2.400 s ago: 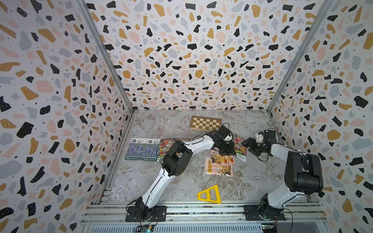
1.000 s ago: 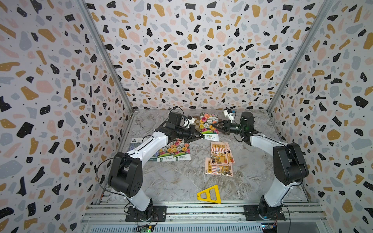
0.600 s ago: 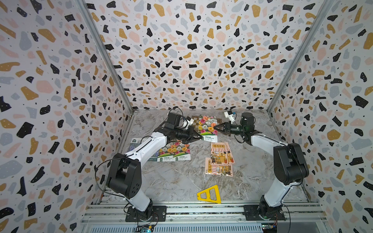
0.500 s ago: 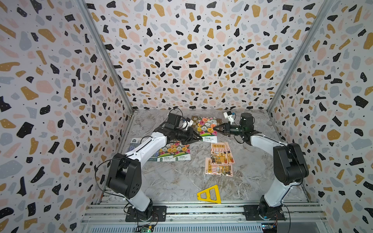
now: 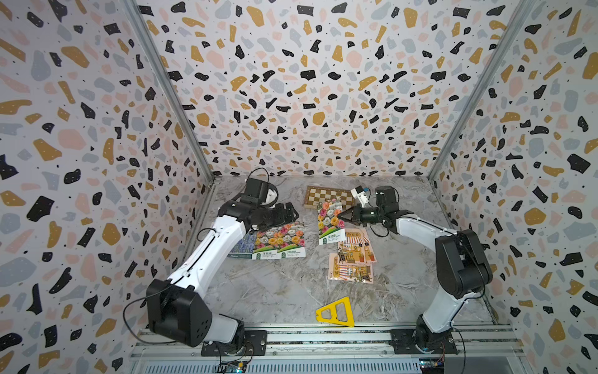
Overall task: Arrange the seed packets in a row
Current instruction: Place the seed packet at the center of the board.
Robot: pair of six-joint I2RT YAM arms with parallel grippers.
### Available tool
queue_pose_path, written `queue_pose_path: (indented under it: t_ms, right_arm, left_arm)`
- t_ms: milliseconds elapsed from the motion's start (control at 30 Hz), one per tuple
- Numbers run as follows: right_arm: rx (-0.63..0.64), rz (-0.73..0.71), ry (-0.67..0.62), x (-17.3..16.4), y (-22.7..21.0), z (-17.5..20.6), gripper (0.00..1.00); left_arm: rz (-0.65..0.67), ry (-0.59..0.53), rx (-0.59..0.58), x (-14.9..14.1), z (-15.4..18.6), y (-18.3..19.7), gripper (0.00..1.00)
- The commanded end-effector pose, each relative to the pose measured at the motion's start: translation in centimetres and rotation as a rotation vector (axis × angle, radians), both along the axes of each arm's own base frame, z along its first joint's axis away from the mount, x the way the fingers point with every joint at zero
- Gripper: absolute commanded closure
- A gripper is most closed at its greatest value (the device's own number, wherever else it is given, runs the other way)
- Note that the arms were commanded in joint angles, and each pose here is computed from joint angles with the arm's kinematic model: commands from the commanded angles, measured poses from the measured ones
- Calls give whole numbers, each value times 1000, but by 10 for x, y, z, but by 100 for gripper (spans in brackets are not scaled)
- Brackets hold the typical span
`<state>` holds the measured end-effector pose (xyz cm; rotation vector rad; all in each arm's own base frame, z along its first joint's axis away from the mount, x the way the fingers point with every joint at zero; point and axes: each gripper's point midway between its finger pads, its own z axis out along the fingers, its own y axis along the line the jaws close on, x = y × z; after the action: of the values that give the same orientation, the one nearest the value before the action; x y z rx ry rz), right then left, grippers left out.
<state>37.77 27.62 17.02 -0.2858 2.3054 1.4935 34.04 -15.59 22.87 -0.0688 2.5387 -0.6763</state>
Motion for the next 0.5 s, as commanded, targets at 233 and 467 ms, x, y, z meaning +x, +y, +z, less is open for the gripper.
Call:
queue_pose_path:
  t_ms: [233, 467]
  right_arm:
    - [-55, 50, 42, -13, 58, -25, 100]
    - [15, 53, 136, -15, 74, -37, 100]
  left_arm:
    - [131, -214, 415, -11, 33, 96, 1]
    - [185, -266, 543, -17, 27, 126, 1]
